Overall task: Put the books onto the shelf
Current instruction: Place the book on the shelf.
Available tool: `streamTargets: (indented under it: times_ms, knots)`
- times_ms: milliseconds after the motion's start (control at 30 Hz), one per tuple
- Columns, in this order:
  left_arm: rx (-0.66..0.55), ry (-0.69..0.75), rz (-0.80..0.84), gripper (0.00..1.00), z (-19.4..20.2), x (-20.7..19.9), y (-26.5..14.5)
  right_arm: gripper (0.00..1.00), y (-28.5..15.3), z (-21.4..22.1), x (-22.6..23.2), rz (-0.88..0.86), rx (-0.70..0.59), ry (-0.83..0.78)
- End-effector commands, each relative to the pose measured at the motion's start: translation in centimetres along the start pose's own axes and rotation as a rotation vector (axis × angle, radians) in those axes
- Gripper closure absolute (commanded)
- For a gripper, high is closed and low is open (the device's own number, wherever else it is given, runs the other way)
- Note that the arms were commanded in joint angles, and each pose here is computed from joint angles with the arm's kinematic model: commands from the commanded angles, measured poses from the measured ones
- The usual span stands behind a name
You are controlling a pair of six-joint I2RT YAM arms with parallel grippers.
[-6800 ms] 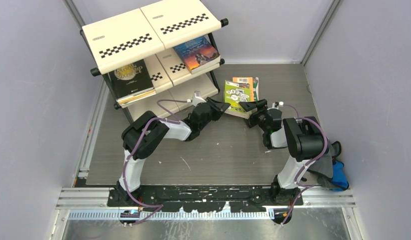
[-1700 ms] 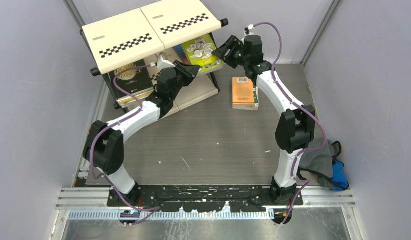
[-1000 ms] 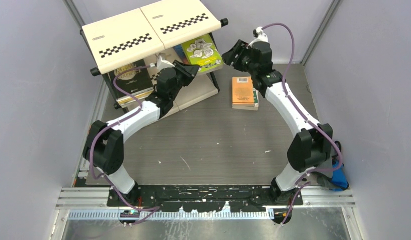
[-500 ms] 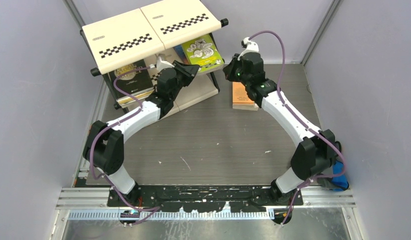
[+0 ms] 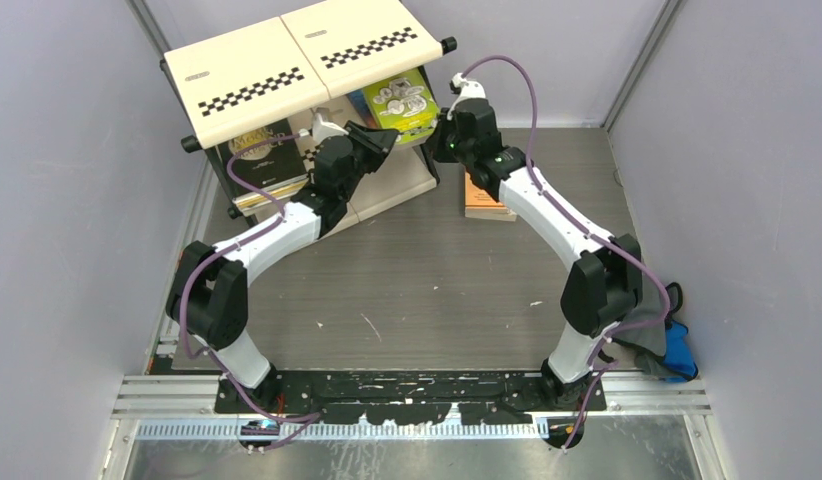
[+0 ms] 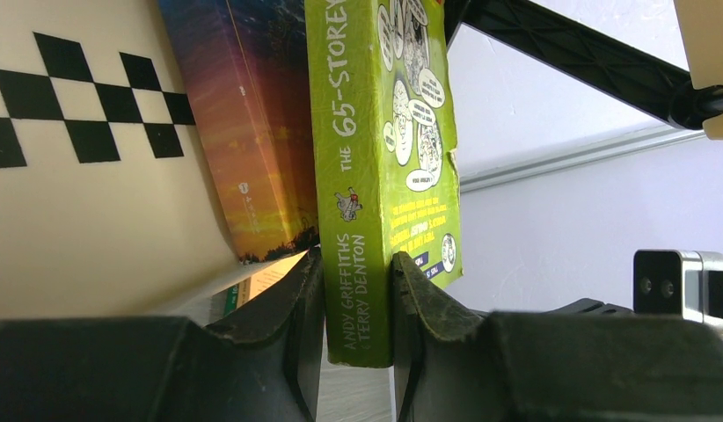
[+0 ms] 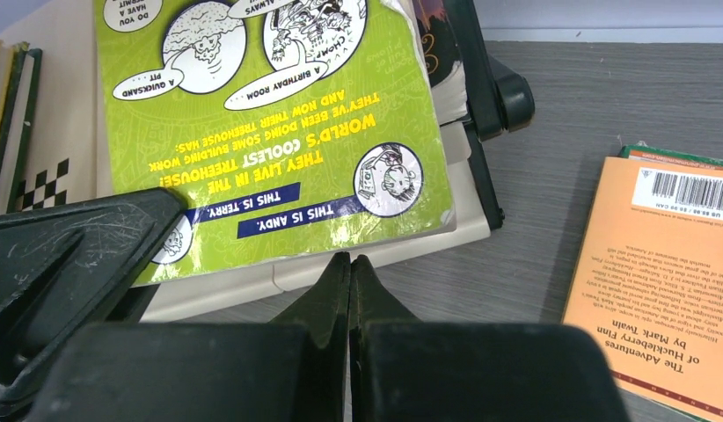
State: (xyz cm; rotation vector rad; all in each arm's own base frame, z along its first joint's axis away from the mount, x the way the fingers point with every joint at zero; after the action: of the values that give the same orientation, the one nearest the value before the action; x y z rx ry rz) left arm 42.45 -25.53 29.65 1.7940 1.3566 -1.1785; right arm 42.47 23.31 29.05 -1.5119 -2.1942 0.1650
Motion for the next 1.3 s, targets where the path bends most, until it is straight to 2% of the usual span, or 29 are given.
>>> streamTargets:
  times_ms: [0, 200, 533, 667, 800, 900, 967, 1000, 1133, 1267]
  knots:
    - [-0.095, 0.006, 0.045, 0.98, -2.7, -2.1, -0.3, 0.99, -0.4, -3.3, 1.6, -0.032, -0.084, -0.024]
    - [-0.093, 0.006, 0.044, 0.95, -2.7, -2.1, -0.2, 0.99, 0.5, -3.2, 2.3, -0.046, -0.066, -0.029]
    - [-0.084, 0.014, 0.059, 0.77, -2.7, -2.5, -0.4, 0.99, -0.1, -3.1, 3.1, -0.051, -0.074, -0.042]
    - [-0.083, 0.013, 0.062, 0.75, -2.7, -2.6, -0.5, 0.98, -0.7, -2.7, 3.0, -0.044, -0.086, -0.033]
    - [-0.083, 0.011, 0.064, 0.8, -2.7, -2.6, -0.5, 0.74, -1.7, -2.2, 3.0, -0.072, -0.113, 0.015]
    - [-0.081, 0.012, 0.062, 0.82, -2.7, -2.6, -0.5, 0.49, -2.2, -1.8, 3.4, -0.117, -0.139, 0.057]
    - [-0.082, 0.012, 0.062, 0.83, -2.8, -2.6, -0.6, 0.41, -2.3, -1.5, 3.2, -0.136, -0.156, 0.082]
    - [-0.08, 0.011, 0.061, 0.84, -2.8, -2.7, -0.7, 0.38, -2.4, -1.6, 3.0, -0.148, -0.168, 0.101]
    - [-0.079, 0.014, 0.06, 0.84, -2.9, -2.8, -0.9, 0.37, -2.7, -2.1, 2.4, -0.221, -0.225, 0.186]
    - [-0.078, 0.012, 0.057, 0.85, -2.9, -2.7, -1.0, 0.37, -2.9, -3.4, 0.5, -0.325, -0.286, 0.36]
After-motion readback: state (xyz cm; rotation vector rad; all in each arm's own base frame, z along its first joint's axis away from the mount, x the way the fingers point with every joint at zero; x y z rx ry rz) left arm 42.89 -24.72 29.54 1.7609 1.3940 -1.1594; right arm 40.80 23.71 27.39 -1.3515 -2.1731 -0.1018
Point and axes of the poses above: each gripper's point midway between its finger pads, its own y axis out along the fingers, its own x axis along the line the jaws close on, z = x × y, the point moved 5 cm from there along -y, back along the fingers, and after that the axes turned 2 degrees about -y, right-handed, at the moved point
